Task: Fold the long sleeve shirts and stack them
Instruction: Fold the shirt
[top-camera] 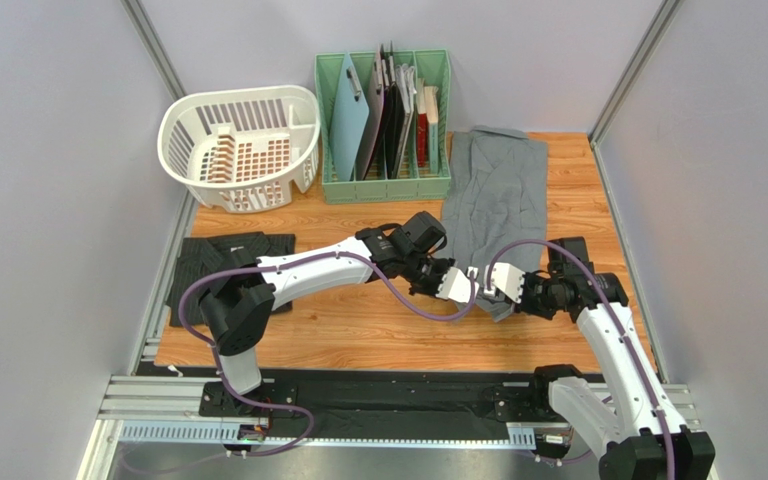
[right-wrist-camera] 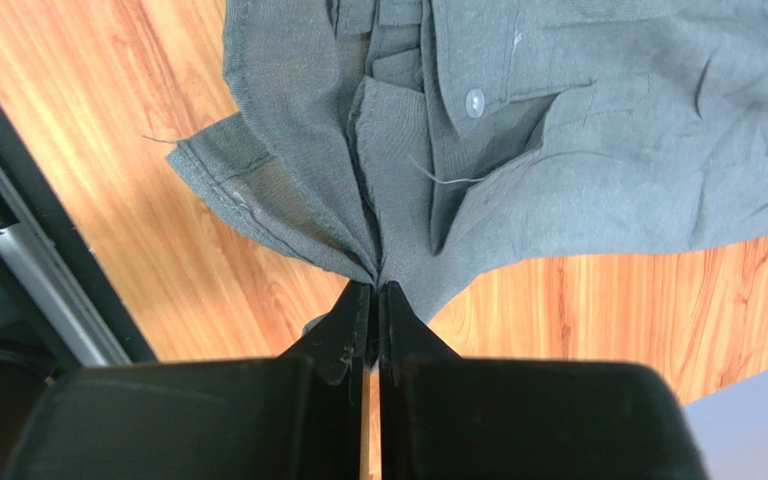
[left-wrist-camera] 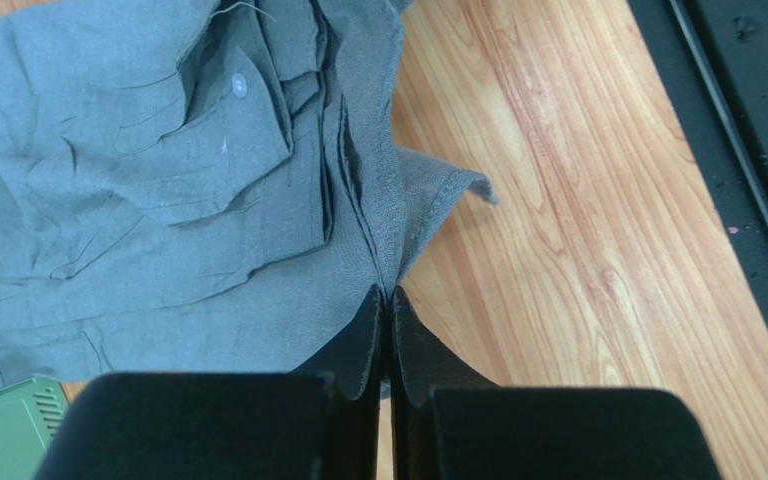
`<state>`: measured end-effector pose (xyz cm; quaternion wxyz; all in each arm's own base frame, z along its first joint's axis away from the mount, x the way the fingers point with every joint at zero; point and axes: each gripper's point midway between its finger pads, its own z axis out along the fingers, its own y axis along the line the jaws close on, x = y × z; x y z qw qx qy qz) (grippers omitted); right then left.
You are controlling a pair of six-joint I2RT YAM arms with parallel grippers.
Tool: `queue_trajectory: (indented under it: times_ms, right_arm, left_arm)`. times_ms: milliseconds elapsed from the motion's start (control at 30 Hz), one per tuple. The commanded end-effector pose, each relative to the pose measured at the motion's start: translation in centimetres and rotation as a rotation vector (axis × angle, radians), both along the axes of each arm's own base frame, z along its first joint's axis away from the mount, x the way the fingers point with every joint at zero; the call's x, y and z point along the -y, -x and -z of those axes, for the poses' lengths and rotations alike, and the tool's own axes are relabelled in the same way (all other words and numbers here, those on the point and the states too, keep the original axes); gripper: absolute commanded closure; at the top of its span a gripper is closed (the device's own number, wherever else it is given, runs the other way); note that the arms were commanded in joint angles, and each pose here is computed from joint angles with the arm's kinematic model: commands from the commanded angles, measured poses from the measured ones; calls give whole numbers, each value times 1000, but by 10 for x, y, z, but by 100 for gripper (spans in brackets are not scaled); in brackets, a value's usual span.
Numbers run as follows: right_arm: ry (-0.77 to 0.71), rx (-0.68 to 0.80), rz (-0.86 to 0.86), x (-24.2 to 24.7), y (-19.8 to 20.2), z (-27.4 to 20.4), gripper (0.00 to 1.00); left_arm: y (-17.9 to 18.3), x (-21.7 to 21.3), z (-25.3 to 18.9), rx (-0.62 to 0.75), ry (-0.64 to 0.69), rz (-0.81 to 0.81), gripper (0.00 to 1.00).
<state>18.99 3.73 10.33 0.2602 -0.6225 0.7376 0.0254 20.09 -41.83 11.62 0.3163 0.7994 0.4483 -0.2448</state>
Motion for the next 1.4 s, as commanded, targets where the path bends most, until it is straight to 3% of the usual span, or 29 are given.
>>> queue_trajectory:
  times_ms: [0,467,800,1133,1367]
  right_arm:
    - [-13,-24,-2,0,24,-17,100]
    - [-42,-48,-77,-3,98,-32,100]
    - [-63,-24,-78,-8,81,-42,100]
    - [-41,-46,-59,-5,54,-42,100]
    - [-96,-67,37,9,-14,-49,100]
  left_arm:
    - [14,3,-40,-32,72,21,100]
    - [92,-33,-72,-162,54,136,100]
    - [90,-37,-71,-151,21,147,100]
    - [37,-22,-85,-145,35,83,100]
    - [-35,-1,-83,-142,47,5,100]
